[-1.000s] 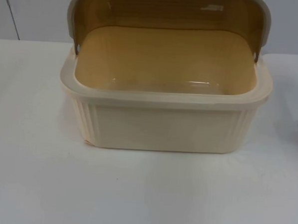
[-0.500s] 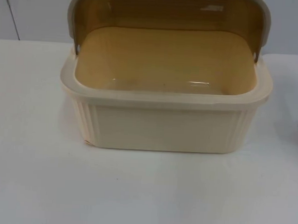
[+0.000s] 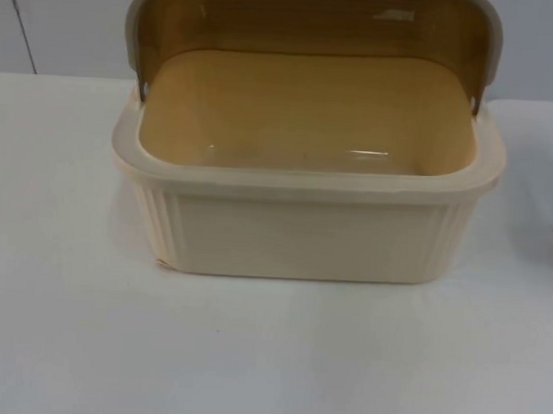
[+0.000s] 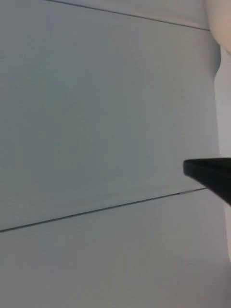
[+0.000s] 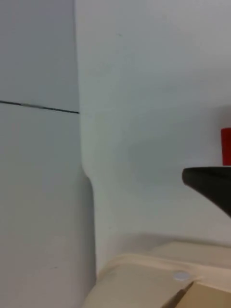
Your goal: Open the box lid with the left hand, place the block into the box with the right hand, then close the box lid with the left hand.
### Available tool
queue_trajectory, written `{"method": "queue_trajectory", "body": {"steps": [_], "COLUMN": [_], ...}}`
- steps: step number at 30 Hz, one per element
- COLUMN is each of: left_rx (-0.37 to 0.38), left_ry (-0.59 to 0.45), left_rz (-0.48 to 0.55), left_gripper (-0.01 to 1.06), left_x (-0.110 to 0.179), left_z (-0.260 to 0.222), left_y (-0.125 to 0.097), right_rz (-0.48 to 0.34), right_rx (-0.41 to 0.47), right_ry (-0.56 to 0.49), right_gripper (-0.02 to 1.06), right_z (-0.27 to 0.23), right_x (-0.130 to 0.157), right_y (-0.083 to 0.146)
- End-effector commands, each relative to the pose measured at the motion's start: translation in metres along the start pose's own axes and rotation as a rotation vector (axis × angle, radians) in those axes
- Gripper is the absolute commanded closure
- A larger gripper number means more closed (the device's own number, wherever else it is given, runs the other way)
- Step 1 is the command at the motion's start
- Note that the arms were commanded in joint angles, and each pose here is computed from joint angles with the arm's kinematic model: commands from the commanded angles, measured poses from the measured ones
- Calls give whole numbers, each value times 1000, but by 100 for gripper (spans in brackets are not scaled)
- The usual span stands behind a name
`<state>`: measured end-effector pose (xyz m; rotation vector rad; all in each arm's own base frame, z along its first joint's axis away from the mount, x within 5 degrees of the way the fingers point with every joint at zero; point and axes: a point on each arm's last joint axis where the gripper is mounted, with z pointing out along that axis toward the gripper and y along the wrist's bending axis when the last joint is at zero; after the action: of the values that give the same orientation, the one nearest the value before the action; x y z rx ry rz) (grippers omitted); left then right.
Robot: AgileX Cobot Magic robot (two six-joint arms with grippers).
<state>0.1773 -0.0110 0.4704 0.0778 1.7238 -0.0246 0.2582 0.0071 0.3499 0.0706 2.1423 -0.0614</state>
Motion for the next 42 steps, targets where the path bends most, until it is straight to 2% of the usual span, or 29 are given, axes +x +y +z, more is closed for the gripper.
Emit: {"method": "queue_trajectory", "body": {"steps": [1, 10, 17, 27, 37, 42], "left_rx": [0, 0, 0, -4, -4, -3], "left_ry": [-15, -15, -15, -15, -15, 6], "left_rz": [-7, -7, -7, 0, 0, 0], "left_gripper": [3, 3, 3, 3, 3, 3], "left_x": [0, 0, 0, 0, 0, 2], "left_z": [0, 0, 0, 0, 0, 8], "left_y": [0, 0, 0, 0, 0, 0], "right_rz": [7, -7, 64, 73, 69, 94], "right_rx": [-6, -7, 3, -4, -27, -32], "right_ry": [34, 226, 350, 438, 446, 450], "right_gripper": [0, 0, 0, 0, 0, 0], "right_z": [22, 101, 151, 192, 212, 220], "right_x": [5, 40, 75, 112, 130, 139], "right_y": [4, 14, 20, 25, 29, 30]}}
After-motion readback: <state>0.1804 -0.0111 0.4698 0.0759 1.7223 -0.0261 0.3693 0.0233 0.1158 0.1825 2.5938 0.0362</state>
